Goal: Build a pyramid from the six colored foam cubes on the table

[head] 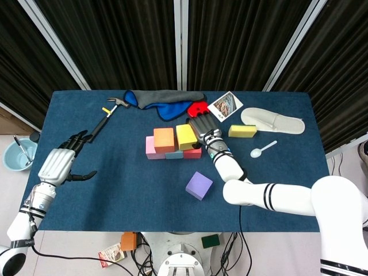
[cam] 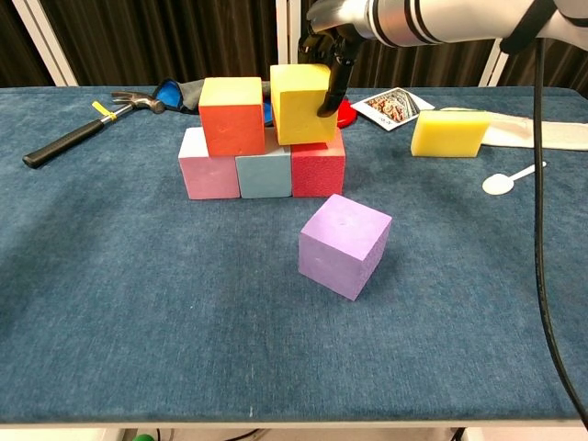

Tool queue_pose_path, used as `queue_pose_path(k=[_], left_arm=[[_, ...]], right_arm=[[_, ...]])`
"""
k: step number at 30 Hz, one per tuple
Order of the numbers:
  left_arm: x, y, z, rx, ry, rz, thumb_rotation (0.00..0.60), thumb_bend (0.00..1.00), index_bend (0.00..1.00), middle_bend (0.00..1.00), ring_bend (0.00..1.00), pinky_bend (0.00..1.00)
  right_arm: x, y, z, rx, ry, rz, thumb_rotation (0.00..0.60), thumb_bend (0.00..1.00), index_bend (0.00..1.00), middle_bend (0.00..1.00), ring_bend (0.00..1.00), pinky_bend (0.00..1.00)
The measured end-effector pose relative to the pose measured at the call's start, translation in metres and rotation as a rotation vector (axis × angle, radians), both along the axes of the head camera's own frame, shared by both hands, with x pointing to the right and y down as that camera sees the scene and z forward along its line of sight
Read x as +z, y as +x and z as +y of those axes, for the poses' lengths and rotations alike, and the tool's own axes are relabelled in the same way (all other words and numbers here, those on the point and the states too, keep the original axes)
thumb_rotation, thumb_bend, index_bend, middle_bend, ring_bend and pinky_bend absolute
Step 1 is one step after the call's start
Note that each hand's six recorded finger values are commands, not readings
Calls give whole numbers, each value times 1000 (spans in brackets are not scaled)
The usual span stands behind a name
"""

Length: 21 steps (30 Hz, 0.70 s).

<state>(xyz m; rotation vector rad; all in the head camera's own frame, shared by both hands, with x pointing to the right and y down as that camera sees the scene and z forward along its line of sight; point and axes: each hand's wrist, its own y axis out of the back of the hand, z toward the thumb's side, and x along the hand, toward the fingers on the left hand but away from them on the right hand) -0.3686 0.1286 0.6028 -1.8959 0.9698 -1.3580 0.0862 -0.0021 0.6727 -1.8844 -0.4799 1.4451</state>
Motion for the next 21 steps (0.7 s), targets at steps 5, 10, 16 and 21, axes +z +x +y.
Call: queue_pose_path(k=[5,10,16,21], left_arm=[[1,0,1,1,-1,3,459,155,84,27,61,209],[2,0,2,1,-2,6,451,155,84,27,61,209],[3,-1,3,-2,-3,7,447,155,84,27,61,209],[3,-1,3,-1,-4,7,459,155,84,27,62,209]], right_arm=[[1,-1,3,-1,-3,20,600,323,526,377,180,165],[2,-3,6,1,-4,29,600,321,523,376,180,155],[3,-7,8,14,-3,25,600,318,515,373,180,152],[3,-9,8,19,5,27,600,318,507,368,180,147]])
